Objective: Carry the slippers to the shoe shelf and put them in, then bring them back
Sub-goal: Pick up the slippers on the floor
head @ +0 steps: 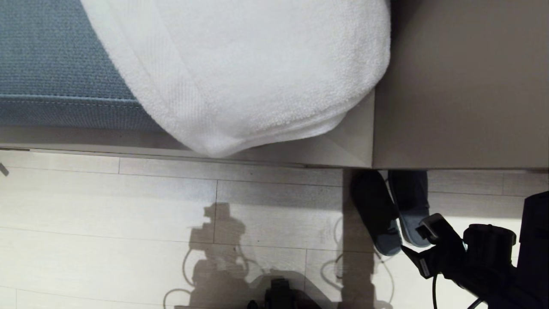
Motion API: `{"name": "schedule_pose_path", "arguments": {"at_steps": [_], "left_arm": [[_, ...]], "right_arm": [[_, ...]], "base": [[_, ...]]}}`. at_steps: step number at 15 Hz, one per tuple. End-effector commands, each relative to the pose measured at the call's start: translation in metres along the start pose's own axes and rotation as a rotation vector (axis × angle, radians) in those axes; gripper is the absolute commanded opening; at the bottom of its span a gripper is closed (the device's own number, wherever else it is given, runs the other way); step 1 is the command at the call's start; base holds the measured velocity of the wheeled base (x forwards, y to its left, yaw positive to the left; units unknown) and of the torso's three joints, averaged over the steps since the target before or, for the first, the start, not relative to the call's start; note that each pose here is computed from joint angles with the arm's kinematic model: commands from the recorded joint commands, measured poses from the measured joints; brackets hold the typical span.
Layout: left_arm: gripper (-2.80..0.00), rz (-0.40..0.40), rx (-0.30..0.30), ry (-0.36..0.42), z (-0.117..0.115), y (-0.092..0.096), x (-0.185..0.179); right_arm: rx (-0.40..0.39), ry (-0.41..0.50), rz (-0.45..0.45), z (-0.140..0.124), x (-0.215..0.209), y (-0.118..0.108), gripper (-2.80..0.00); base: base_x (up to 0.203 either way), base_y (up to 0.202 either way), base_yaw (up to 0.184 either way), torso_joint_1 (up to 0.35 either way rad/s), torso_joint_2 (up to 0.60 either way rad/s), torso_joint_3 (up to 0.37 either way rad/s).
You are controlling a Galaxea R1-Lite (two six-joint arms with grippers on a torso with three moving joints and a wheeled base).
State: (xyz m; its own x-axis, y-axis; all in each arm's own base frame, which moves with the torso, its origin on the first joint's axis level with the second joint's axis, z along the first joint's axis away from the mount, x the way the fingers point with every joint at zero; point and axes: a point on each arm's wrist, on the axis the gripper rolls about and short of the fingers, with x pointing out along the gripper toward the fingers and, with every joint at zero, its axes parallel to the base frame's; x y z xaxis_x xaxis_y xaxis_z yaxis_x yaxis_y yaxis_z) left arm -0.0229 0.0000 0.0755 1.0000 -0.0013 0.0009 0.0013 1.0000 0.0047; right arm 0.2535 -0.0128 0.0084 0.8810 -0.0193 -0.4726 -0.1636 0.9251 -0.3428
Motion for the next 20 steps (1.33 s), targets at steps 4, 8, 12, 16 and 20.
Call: {"name": "schedule_pose_path", "arguments": {"at_steps": [4, 8, 12, 16, 20], "left_arm": [[-2.80, 0.001, 0.000, -0.001, 0.000, 0.000, 0.000], [-2.80, 0.000, 0.001, 0.001, 0.000, 0.000, 0.000], [-2.80, 0.000, 0.003, 0.001, 0.000, 0.000, 0.000], [-2.80, 0.000, 0.003, 0.001, 0.000, 0.000, 0.000], [-2.80, 0.000, 0.001, 0.001, 0.000, 0.000, 0.000]], "right_arm": [[0.008, -0.110, -0.030, 0.014, 0.041, -0.012, 0.00], [0.041, -0.091, -0.079, 0.009, 0.060, -0.013, 0.00], [0.072, -0.117, -0.093, 0.012, 0.071, -0.016, 0.00], [0.186, -0.156, -0.095, 0.016, 0.085, -0.018, 0.00], [0.231, -0.229, -0.097, 0.031, 0.095, -0.020, 0.00]], "base": [[0.000, 0.000, 0.000, 0.000, 0.00, 0.000], [0.000, 0.000, 0.000, 0.000, 0.00, 0.000], [0.000, 0.000, 0.000, 0.000, 0.00, 0.000], [0.000, 0.000, 0.000, 0.000, 0.00, 0.000], [0.000, 0.000, 0.000, 0.000, 0.00, 0.000]]}}
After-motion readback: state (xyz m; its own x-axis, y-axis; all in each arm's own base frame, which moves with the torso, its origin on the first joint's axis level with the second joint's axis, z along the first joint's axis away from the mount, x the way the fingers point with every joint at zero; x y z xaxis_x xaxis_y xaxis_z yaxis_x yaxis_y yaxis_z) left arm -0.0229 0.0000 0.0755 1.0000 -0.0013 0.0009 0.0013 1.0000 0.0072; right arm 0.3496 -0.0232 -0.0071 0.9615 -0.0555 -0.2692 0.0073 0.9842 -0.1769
